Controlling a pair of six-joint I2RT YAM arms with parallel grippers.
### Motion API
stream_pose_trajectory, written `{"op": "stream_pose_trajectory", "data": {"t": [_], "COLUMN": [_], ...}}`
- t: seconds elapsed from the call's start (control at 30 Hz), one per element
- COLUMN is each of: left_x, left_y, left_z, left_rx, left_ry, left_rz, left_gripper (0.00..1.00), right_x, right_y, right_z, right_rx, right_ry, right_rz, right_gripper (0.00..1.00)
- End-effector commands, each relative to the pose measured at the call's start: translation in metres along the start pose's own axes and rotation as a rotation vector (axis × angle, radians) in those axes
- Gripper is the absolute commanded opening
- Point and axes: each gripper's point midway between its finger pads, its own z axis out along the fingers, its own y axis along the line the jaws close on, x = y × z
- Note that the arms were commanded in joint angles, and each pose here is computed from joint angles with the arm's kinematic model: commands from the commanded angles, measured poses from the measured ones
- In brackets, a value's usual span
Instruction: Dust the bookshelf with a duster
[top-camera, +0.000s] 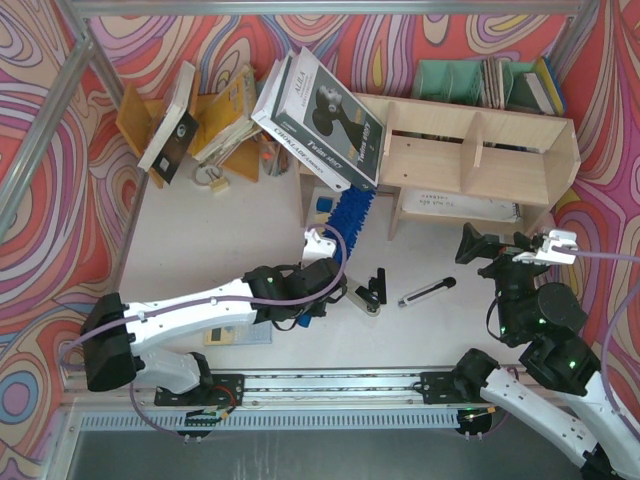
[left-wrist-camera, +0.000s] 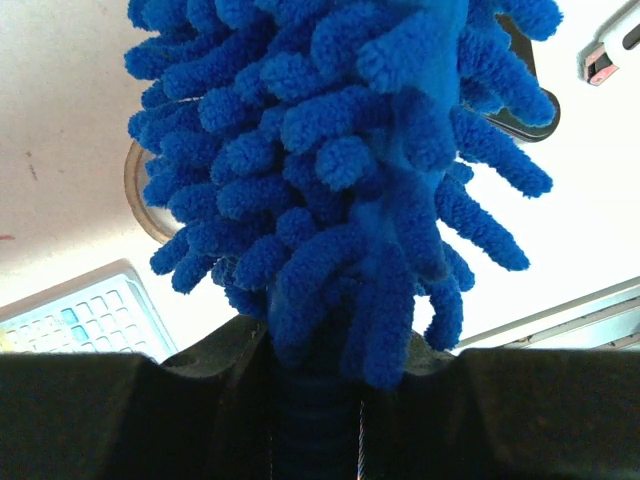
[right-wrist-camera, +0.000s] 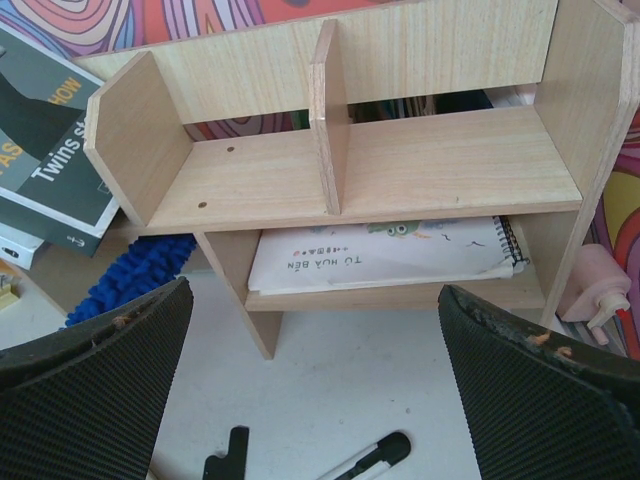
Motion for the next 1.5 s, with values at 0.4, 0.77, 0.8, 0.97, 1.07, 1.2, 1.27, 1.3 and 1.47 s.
{"op": "stream_pose_trajectory", "data": {"t": [0.4, 0.77, 0.8, 0.97, 1.07, 1.2, 1.27, 1.3, 1.47], "left_x": [-0.013, -0.019, -0.02, -0.03, -0.033, -0.035, -0.036, -0.036, -0.031], "left_y": [0.048, 0.04, 0.034, 0.003, -0.013, -0.034, -0.042, -0.043, -0.03], "left_z": [-0.04, -0.035, -0.03, -0.014, -0.003, 0.006, 0.007, 0.006, -0.003], "left_rx": [-0.065, -0.052, -0.045, 0.007, 0.037, 0.091, 0.105, 0.106, 0.078], "left_ry": [-0.159, -0.171, -0.159, -0.132, -0.12, -0.097, -0.095, -0.095, -0.12], "left_rz": [-0.083, -0.081, -0.07, -0.047, -0.041, -0.039, -0.029, -0.02, -0.032], "left_gripper": [0.0, 0.0, 0.0, 0.0, 0.0, 0.0, 0.0, 0.0, 0.0], "right_x": [0.001, 0.002, 0.002, 0.001, 0.002, 0.001, 0.001, 0.0, 0.003], "right_y": [0.003, 0.005, 0.005, 0.004, 0.005, 0.003, 0.003, 0.002, 0.006], "right_z": [0.002, 0.003, 0.002, 0.002, 0.003, 0.001, 0.001, 0.001, 0.003], "right_rx": [-0.005, -0.008, -0.008, -0.006, -0.011, -0.009, -0.009, -0.009, -0.012], "right_ry": [0.004, 0.01, 0.008, 0.001, 0.006, 0.003, -0.004, -0.006, 0.008], "right_rz": [0.003, 0.001, 0.003, 0.003, -0.002, 0.003, 0.009, 0.009, -0.007], "right_gripper": [0.99, 0.99, 0.99, 0.99, 0.99, 0.99, 0.99, 0.99, 0.99]}}
